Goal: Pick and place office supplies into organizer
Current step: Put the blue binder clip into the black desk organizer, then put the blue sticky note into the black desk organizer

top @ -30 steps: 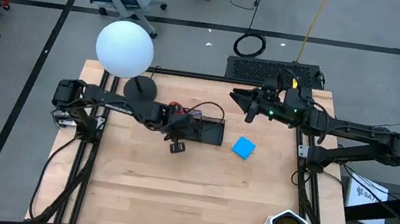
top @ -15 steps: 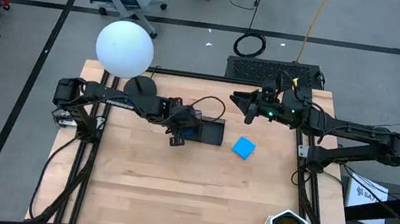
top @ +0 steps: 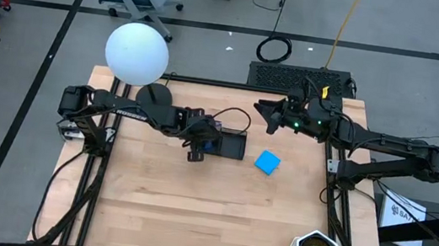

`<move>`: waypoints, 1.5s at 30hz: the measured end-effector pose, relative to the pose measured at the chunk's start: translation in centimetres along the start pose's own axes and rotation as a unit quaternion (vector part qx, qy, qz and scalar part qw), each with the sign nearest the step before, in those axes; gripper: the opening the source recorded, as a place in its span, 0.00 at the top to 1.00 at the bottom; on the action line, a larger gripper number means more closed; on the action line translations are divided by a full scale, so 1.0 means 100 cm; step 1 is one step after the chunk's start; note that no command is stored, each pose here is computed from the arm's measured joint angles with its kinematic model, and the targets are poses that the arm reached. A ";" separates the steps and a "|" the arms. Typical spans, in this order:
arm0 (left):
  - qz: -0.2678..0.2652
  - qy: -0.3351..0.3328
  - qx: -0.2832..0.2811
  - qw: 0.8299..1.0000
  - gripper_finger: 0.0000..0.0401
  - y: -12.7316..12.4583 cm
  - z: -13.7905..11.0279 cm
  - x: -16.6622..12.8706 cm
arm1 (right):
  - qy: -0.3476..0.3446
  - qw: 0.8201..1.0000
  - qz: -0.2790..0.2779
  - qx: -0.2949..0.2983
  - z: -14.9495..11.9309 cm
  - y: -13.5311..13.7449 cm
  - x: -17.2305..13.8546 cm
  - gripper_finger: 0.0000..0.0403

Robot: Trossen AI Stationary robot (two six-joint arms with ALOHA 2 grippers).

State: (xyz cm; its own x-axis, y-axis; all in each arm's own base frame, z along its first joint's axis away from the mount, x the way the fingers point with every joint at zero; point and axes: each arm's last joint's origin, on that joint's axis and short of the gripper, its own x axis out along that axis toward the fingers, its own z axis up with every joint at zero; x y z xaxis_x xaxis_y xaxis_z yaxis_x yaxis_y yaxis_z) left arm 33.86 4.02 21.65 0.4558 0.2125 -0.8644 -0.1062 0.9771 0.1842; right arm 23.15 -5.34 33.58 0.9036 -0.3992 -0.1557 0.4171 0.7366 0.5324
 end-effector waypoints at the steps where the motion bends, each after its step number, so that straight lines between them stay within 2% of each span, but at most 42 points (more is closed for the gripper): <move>1: 0.001 0.000 0.000 1.000 0.68 0.000 0.000 0.000 | 0.000 1.000 0.000 -0.002 0.000 0.000 0.000 0.65; 6: 0.009 0.001 -0.012 1.000 0.59 0.000 0.000 0.000 | 0.001 1.000 0.000 -0.005 0.000 0.000 0.000 0.65; 12: 0.004 -0.010 -0.058 0.998 0.57 -0.006 0.002 -0.006 | 0.032 0.999 -0.013 -0.032 -0.006 -0.004 0.000 0.65; 17: -0.007 -0.071 -0.089 0.993 0.57 -0.013 0.009 -0.034 | 0.095 0.993 -0.019 -0.060 -0.017 -0.007 -0.002 0.65; 24: 0.001 -0.183 -0.126 0.975 0.57 -0.011 0.018 -0.081 | 0.181 0.978 -0.047 -0.094 -0.036 -0.010 -0.009 0.65; 27: -0.002 -0.210 -0.132 0.969 0.57 -0.009 0.020 -0.090 | 0.234 0.966 -0.092 -0.059 -0.045 -0.017 -0.015 0.65; 30: -0.005 -0.223 -0.137 0.965 0.57 -0.009 0.023 -0.092 | 0.297 0.943 -0.152 -0.023 -0.056 -0.027 -0.024 0.65; 34: -0.027 -0.235 -0.151 0.960 0.57 -0.011 0.027 -0.088 | 0.347 0.919 -0.184 0.025 -0.061 -0.034 -0.033 0.65; 40: -0.043 -0.248 -0.152 0.956 0.57 -0.015 0.030 -0.089 | 0.350 0.915 -0.177 0.088 -0.064 -0.046 -0.035 0.65; 45: -0.043 -0.249 -0.152 0.955 0.57 -0.015 0.030 -0.089 | 0.357 0.906 -0.131 0.184 -0.097 -0.079 -0.035 0.65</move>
State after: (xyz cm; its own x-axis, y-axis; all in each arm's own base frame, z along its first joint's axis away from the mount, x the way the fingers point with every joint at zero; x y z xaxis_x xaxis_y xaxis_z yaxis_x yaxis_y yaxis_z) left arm 32.57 0.65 30.50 0.8310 0.1822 -0.5256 -0.2663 0.9598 -0.0882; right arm 17.64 -4.49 21.89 0.6658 0.0172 -0.7459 0.6844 0.3838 0.6199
